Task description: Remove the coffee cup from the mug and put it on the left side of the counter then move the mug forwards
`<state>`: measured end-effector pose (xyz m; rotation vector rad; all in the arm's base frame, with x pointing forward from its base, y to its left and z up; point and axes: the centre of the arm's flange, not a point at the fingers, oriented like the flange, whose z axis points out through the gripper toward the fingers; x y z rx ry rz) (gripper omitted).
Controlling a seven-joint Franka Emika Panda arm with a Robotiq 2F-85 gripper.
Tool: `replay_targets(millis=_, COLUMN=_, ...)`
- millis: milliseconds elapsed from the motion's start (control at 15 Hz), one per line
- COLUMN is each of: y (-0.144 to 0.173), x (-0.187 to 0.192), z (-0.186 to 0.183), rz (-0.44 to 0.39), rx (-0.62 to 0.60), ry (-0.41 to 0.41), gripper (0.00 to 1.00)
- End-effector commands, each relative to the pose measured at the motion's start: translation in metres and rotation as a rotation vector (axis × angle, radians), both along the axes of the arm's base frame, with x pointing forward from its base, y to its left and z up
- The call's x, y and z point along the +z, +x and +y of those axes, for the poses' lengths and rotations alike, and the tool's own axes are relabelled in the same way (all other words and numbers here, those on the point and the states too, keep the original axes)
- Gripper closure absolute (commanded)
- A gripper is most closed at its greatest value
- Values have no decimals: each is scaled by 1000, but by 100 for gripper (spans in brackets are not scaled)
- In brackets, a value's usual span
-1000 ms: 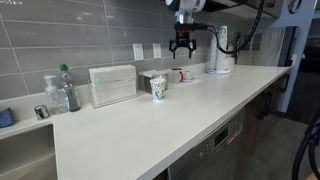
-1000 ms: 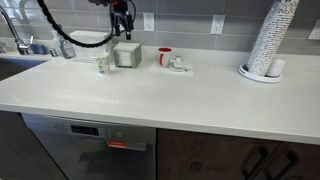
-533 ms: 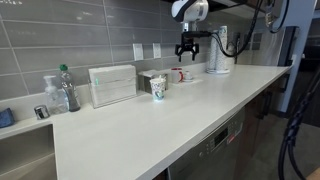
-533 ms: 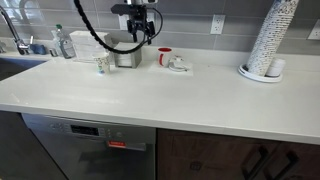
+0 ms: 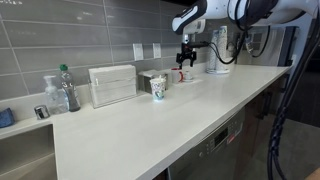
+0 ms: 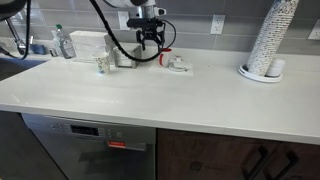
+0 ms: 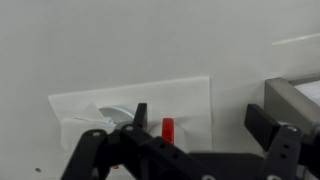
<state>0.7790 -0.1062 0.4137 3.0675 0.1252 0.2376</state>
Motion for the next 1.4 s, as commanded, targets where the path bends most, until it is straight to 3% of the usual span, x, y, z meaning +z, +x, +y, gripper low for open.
replay_targets(millis=0, y=45, x=-14, z=-12, rz=-43, rx=22, ry=1, gripper=0)
replay_targets(millis=800, y=85, x=-53, z=-9, rz=-233, rx=6, ry=0, gripper=0)
replay_targets(millis=867, y=86, x=-55, z=-9, rz=-237, rx=7, ry=6, gripper=6)
replay_targets(millis=933, y=87, x=-56, z=-11, rz=-244, rx=7, ry=10, gripper=25)
replay_targets(millis=1067, y=89, x=-56, z=-13, rz=-259, rx=4, ry=16, gripper=30)
replay_targets(millis=1333, y=91, x=-58, z=-19, rz=-289, rx=-4, ry=20, gripper=63)
